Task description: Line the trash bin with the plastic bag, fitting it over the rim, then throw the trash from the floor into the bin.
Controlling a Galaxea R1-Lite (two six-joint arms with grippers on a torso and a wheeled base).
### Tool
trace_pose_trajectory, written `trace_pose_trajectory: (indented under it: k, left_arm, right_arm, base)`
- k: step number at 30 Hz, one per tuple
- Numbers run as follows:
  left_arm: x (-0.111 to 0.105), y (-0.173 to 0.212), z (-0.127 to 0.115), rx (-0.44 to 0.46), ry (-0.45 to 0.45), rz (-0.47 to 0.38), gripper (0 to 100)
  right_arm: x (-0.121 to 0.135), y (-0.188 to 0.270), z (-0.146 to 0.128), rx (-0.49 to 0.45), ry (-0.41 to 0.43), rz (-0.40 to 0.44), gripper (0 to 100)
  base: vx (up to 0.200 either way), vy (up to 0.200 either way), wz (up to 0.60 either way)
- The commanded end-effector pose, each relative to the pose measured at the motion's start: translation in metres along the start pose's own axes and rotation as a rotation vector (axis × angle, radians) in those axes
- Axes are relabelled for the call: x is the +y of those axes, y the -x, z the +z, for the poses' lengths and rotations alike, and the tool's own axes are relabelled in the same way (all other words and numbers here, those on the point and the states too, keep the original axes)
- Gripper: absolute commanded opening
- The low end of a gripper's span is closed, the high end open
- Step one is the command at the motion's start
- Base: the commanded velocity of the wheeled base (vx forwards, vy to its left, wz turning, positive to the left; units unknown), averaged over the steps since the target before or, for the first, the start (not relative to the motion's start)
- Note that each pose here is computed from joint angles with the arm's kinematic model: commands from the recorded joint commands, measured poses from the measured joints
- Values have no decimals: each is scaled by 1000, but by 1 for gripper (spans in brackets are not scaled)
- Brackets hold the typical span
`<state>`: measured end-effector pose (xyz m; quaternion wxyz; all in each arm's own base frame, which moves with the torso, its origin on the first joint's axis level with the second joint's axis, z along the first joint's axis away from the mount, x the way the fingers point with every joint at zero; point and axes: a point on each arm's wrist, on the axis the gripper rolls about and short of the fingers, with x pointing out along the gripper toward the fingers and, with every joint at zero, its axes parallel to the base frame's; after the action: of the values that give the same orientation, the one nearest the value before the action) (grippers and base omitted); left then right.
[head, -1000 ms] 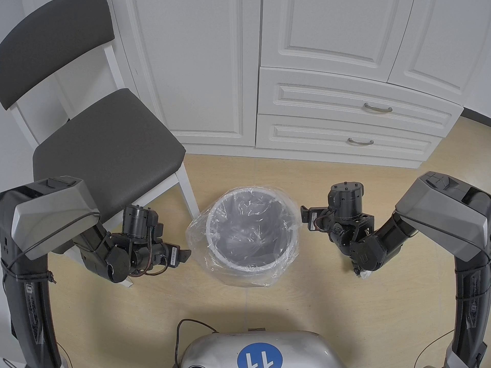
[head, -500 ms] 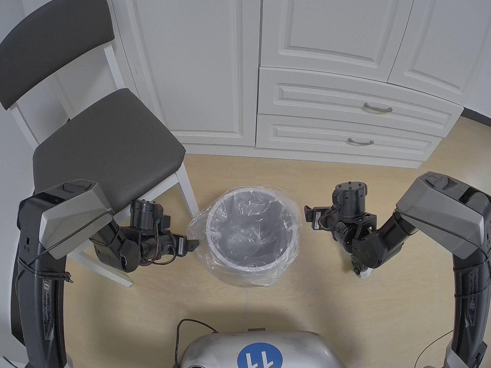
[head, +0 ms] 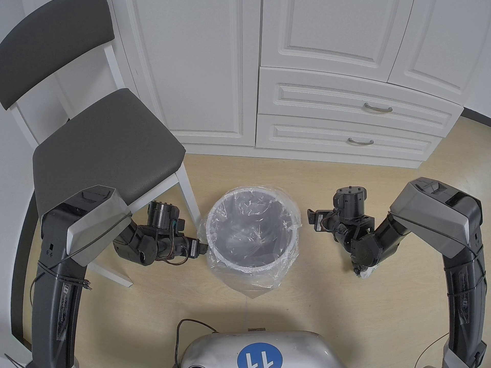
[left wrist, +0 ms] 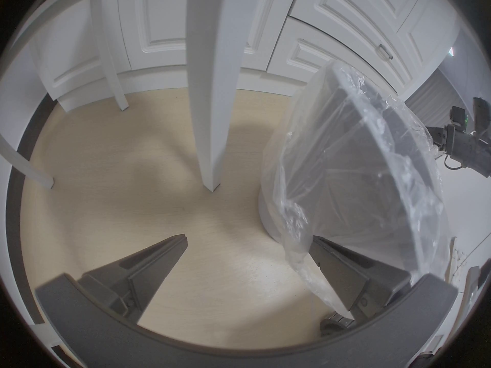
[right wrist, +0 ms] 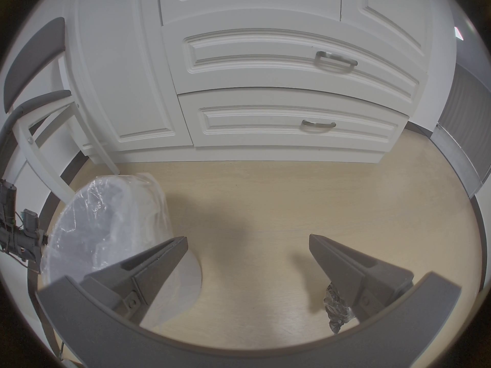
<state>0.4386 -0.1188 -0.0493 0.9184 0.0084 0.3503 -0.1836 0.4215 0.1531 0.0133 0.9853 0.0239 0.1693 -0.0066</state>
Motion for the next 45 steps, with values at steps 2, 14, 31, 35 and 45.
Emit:
trace_pose_trajectory:
  k: [2,14,31,35,45]
  left_arm:
    - [-2,-29,8,17,-5,-18,100]
    - [-12,-59,24,68,-24,-43,100]
    - [-18,-51,15,157,-95,-51,100]
    - [-15,-43,19,150,-89,-46,100]
    - [-35,29,30,97,-113,-34,100]
  right_arm:
    - [-7,-18,-15,24,-34,14,100]
    - [-8,-26,-26,49,-58,37,100]
    - [-13,-29,-32,65,-54,24,100]
    - [-15,-31,-36,77,-51,20,100]
    - [-28,9,19,22,-42,31,100]
  base:
    - [0,0,0]
    - [0,0,0]
    - [0,0,0]
    - [0,0,0]
    - [0,0,0]
